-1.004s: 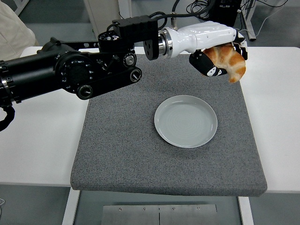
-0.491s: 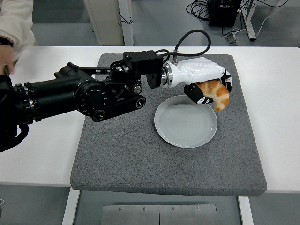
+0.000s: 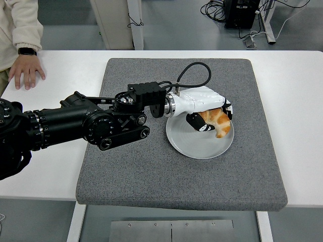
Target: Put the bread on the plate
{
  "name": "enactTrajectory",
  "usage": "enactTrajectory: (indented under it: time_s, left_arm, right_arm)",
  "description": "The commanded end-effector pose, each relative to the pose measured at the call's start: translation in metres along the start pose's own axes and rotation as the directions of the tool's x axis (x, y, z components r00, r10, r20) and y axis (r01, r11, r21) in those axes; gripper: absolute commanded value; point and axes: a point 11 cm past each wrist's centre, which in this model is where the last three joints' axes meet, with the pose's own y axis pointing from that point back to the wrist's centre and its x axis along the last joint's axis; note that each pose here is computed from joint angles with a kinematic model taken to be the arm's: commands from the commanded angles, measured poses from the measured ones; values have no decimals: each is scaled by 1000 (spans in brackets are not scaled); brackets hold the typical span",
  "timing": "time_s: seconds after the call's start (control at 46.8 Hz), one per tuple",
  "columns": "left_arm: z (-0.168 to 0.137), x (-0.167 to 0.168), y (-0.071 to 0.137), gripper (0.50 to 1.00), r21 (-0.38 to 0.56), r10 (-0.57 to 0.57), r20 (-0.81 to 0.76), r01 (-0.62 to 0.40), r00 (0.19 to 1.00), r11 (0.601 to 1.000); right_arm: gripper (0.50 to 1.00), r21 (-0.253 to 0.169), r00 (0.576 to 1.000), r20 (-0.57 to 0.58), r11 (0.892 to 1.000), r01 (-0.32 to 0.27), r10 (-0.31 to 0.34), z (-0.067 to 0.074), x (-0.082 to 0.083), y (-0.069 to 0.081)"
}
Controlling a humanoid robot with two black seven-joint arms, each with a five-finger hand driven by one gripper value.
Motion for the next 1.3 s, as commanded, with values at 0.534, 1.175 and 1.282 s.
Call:
enactTrajectory:
  time_s: [0.534, 1.175, 1.282]
  left_arm:
    - [-19, -27, 9, 500, 39, -24, -13, 25, 1000, 999]
    - [-22, -29, 10, 500, 48, -23, -20, 24, 1000, 999]
    - [-21, -31, 10, 500, 45, -25, -22, 26, 999, 999]
  right_arm:
    - [1000, 0, 1000, 0, 1000, 0, 0, 0, 0, 0]
    - [1000, 0, 1000, 0, 1000, 0, 0, 0, 0, 0]
    - [1000, 0, 1000, 0, 1000, 0, 0, 0, 0, 0]
